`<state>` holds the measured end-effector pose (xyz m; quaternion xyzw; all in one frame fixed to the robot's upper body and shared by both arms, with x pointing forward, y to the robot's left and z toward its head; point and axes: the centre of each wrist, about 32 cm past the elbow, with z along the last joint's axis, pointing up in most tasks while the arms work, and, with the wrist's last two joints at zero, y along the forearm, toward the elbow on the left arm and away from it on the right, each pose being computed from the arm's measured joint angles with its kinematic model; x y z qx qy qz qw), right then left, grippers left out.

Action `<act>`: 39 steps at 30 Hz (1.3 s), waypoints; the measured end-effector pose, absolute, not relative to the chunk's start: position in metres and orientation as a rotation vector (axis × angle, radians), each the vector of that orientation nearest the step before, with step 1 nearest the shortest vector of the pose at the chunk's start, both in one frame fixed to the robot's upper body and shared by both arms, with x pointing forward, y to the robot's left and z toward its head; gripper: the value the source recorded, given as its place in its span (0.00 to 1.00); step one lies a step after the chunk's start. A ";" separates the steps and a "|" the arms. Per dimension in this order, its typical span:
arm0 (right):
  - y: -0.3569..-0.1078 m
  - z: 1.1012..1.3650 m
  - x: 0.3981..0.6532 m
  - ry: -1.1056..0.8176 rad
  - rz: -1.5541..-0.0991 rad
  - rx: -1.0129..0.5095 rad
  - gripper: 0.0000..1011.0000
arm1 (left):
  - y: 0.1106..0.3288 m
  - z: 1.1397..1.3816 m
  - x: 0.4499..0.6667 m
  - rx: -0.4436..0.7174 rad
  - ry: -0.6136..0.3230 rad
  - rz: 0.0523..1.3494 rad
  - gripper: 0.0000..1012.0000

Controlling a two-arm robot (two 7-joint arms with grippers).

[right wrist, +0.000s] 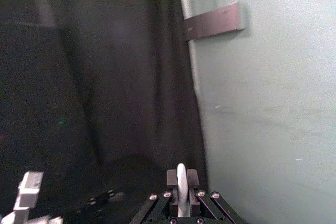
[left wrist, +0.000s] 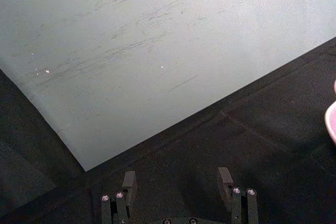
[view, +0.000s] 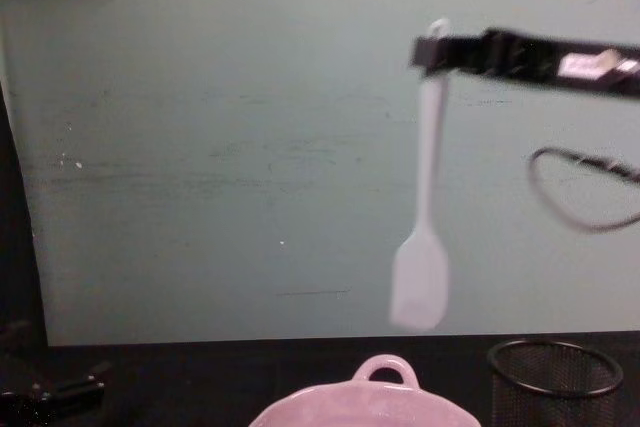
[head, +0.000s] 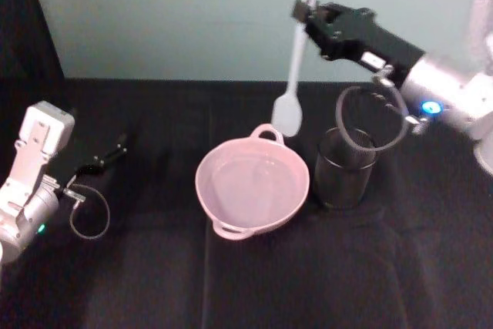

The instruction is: Use the one hand to pick up the spoon and stir the clear water in the bowl.

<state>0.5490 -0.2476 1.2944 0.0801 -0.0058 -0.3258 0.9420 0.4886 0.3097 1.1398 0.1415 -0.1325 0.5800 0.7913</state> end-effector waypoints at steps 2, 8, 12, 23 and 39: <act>-0.236 1.281 0.555 0.005 -0.626 0.155 0.12 | 0.310 1.140 0.489 0.304 -0.285 1.248 1.00; -0.217 1.247 0.561 0.028 -0.567 0.122 0.11 | 0.310 1.140 0.489 0.305 -0.285 1.248 1.00; -0.212 1.231 0.559 0.038 -0.544 0.099 0.11 | 0.310 1.140 0.489 0.305 -0.285 1.248 1.00; -0.198 1.202 0.560 0.086 -0.520 0.107 0.12 | 0.310 1.140 0.489 0.305 -0.285 1.248 1.00; -0.199 1.187 0.599 0.084 -0.598 0.153 0.11 | 0.310 1.140 0.489 0.304 -0.285 1.248 1.00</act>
